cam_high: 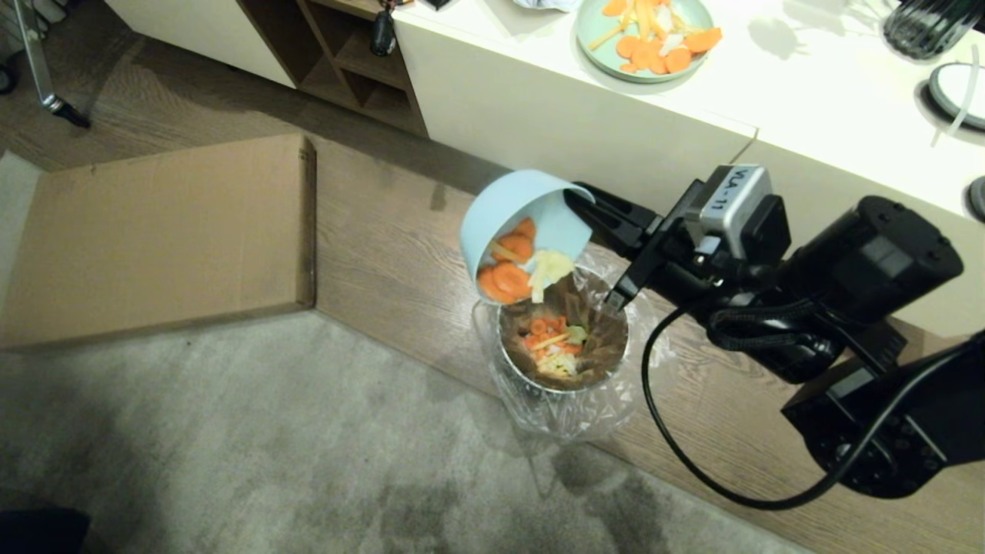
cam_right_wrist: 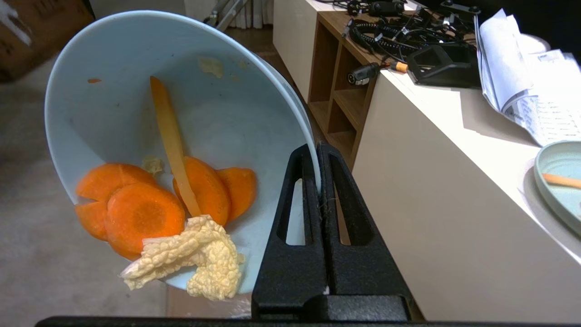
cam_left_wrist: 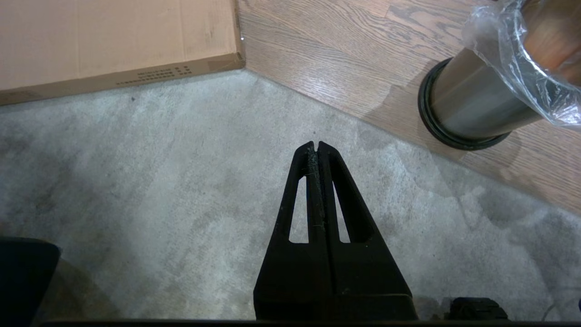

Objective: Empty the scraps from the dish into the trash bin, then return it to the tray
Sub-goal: Pour the leftover food from the bowl into the trash can

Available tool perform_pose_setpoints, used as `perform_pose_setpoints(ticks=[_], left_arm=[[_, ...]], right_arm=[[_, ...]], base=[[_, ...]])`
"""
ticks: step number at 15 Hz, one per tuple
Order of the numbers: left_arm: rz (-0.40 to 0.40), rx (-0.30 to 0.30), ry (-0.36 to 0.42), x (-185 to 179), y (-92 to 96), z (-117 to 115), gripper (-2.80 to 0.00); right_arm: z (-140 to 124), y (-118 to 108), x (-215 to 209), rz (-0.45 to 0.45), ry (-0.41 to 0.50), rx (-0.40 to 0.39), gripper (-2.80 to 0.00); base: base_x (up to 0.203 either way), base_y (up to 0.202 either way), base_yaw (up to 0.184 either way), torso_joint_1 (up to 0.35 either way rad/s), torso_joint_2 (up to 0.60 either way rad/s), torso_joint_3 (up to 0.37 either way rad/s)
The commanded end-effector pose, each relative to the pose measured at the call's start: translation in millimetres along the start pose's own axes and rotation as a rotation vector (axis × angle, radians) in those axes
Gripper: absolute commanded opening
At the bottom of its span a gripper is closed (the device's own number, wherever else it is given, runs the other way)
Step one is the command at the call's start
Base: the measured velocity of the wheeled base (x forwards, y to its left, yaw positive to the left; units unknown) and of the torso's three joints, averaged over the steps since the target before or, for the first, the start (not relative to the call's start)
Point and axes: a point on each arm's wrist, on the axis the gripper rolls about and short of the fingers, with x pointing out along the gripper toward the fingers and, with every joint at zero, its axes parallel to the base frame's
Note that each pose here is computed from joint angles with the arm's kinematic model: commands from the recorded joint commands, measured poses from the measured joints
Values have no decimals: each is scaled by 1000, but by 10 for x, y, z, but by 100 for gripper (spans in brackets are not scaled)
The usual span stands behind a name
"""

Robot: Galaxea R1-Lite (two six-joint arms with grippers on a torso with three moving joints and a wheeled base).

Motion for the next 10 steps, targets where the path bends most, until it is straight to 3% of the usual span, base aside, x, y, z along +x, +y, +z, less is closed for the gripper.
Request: perform_pose_setpoints(ticks=[1, 5, 10], left_arm=[[0, 1, -1, 0, 0, 0, -280], [0, 1, 0, 0, 0, 0, -280], [0, 1, -2, 0, 0, 1, -280]], right_arm=[[45, -29, 16, -22, -46, 10, -280], [-92, -32, -4, -24, -6, -25, -280], [-310, -20, -39, 42, 17, -378, -280]], base=[[0, 0, 0, 0, 0, 0], [0, 0, 0, 0, 0, 0], [0, 0, 0, 0, 0, 0]])
